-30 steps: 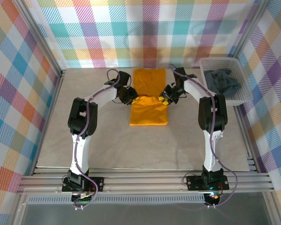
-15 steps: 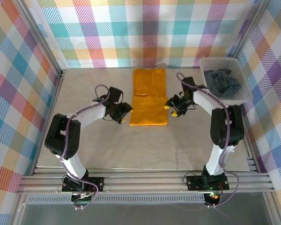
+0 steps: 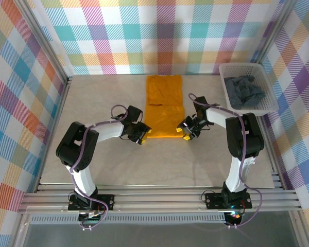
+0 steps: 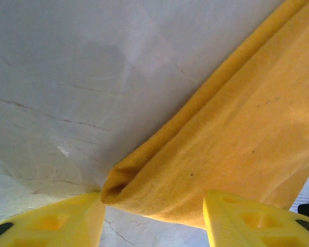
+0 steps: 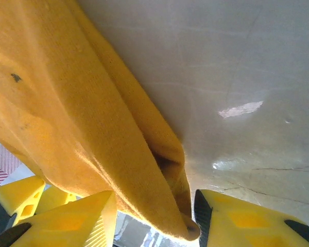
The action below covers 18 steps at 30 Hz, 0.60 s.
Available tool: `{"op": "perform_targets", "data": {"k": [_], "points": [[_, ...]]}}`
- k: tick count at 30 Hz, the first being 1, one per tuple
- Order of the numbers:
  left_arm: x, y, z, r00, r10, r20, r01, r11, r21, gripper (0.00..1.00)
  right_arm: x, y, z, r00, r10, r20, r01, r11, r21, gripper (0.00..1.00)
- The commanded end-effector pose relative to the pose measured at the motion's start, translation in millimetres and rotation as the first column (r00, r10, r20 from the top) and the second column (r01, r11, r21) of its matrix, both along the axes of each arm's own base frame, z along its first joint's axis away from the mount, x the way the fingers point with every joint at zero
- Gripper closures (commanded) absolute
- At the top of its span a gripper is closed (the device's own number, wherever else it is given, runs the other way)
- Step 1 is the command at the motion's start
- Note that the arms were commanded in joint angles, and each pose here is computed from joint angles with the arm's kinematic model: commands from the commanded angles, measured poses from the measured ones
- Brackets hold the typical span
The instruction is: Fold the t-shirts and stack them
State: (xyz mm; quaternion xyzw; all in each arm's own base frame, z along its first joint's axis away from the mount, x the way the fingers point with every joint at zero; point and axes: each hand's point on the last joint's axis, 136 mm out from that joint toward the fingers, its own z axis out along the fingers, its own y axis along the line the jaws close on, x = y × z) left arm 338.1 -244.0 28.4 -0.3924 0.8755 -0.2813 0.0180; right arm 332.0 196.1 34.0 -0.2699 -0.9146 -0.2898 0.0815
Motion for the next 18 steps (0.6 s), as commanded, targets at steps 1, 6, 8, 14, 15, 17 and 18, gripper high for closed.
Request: {"op": "perform_targets", "data": {"k": [1,6,8,14,15,17,18], "points": [[18.3,-17.2,-4.5,0.998,-0.01,0.058,0.011,1.0,-0.027,0.63,-1.7,5.5,-6.3,1.0,-0.009,-0.025,0.009,1.0,0.013,0.63],[20.0,-14.8,-0.1,0.997,-0.012,0.072,0.013,1.0,-0.015,0.86,12.1,6.6,-1.6,1.0,0.0,0.023,0.0,1.0,0.003,0.91],[16.1,-13.4,4.1,0.997,-0.019,0.073,0.02,1.0,-0.014,0.95,15.7,3.4,7.7,0.998,0.013,0.056,-0.011,1.0,-0.021,0.99],[-22.0,-4.1,9.5,0.998,-0.064,0.018,0.064,0.998,-0.022,1.0,-12.6,0.8,23.0,0.994,0.095,0.053,-0.094,0.995,-0.034,1.0],[-29.6,-3.8,11.1,0.997,-0.08,0.013,0.08,0.996,-0.026,1.0,-22.0,1.8,21.7,0.993,0.112,0.043,-0.11,0.993,-0.028,1.0],[-51.1,-3.9,12.6,0.992,-0.128,0.002,0.128,0.991,-0.034,1.0,-44.6,5.8,20.8,0.989,0.145,0.022,-0.145,0.989,-0.007,1.0],[-61.6,-5.4,13.1,0.988,-0.152,-0.005,0.152,0.987,-0.042,1.0,-55.6,7.2,19.8,0.987,0.16,0.01,-0.16,0.987,-0.001,1.0]]}}
